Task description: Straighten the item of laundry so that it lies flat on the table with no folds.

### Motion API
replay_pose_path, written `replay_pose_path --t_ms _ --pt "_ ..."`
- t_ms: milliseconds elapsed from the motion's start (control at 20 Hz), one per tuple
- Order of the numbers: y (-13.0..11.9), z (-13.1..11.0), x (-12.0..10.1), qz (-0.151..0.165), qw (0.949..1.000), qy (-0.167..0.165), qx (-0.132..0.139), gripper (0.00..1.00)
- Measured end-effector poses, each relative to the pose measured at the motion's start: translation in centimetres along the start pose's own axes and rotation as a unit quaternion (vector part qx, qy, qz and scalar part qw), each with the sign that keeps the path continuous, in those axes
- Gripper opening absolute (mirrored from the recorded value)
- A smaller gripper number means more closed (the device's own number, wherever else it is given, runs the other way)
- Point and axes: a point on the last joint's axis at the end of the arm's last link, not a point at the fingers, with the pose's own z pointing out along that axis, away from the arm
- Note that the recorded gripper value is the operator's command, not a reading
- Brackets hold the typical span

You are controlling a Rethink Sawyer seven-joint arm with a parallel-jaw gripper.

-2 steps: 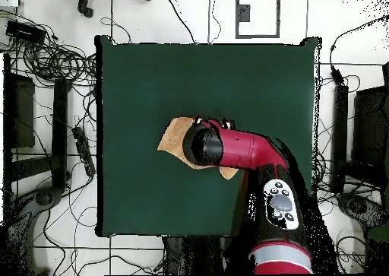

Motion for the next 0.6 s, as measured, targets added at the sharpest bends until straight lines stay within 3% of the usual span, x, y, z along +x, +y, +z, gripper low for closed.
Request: replay_pose_path --t_ms 600 --pt "-0.84 0.5 -1.01 -0.008 0.9999 -0.01 -0.01 1.0"
